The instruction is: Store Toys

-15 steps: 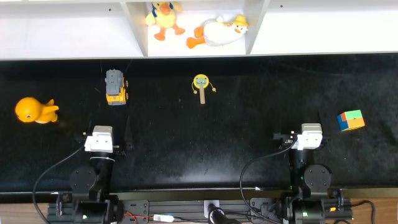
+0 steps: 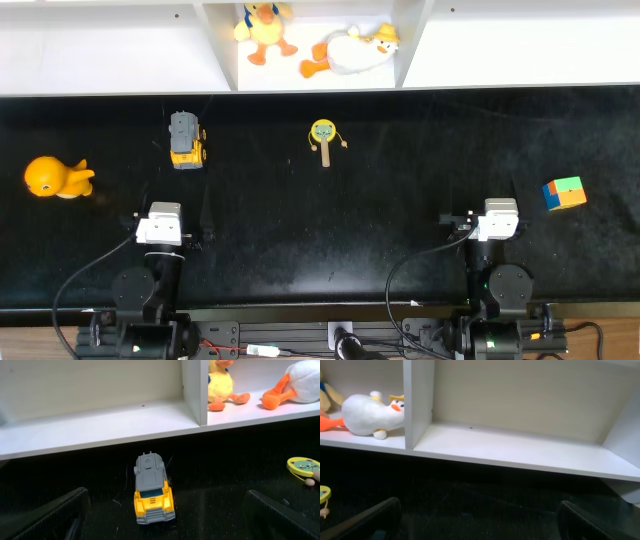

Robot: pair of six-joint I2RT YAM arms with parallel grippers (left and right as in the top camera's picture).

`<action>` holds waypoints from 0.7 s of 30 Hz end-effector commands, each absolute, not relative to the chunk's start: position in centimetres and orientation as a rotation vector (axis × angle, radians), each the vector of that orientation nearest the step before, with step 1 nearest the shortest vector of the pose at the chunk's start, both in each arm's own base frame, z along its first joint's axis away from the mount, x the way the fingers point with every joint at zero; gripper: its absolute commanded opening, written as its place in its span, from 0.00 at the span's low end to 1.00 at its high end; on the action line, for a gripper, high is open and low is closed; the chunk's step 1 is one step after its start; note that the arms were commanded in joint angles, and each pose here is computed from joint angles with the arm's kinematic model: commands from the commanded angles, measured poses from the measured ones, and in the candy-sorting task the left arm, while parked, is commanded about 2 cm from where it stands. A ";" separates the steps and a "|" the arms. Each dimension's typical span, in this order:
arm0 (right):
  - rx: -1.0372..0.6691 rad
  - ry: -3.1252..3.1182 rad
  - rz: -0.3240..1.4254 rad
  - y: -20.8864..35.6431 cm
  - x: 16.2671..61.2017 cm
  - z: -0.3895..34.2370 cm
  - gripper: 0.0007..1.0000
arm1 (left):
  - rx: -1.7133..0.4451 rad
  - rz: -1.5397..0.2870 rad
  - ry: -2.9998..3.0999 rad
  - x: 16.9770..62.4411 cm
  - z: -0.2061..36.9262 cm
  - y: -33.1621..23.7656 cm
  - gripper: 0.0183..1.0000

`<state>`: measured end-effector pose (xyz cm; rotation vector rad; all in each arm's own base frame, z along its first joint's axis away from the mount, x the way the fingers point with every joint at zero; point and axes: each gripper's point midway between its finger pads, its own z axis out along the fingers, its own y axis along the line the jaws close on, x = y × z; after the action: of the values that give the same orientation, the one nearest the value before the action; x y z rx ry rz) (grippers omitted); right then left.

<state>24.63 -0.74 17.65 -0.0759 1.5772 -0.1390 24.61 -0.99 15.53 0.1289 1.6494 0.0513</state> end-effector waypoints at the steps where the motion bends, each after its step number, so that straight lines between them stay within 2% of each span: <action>1: -0.070 1.579 -0.144 -0.9 24.7 17.3 1.00 | 0.113 0.097 1.647 24.6 15.6 -0.3 1.00; 5: -0.070 1.580 -0.144 -0.9 24.7 17.3 0.99 | 0.123 0.038 1.673 24.6 15.5 -1.1 1.00; 9: -0.070 1.580 -0.144 -0.9 24.7 17.3 1.00 | -0.050 -0.063 1.770 24.7 18.1 -0.5 1.00; 15: -0.070 1.579 -0.144 -0.9 24.7 17.3 1.00 | -0.191 0.018 2.090 24.1 18.6 1.6 1.00; 21: -0.070 1.580 -0.144 -0.9 24.7 17.3 1.00 | -0.164 0.021 2.311 25.3 18.5 2.5 1.00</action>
<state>24.63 -0.75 17.65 -0.0756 1.5776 -0.1393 24.10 2.06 17.78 -0.1691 2.2602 0.0416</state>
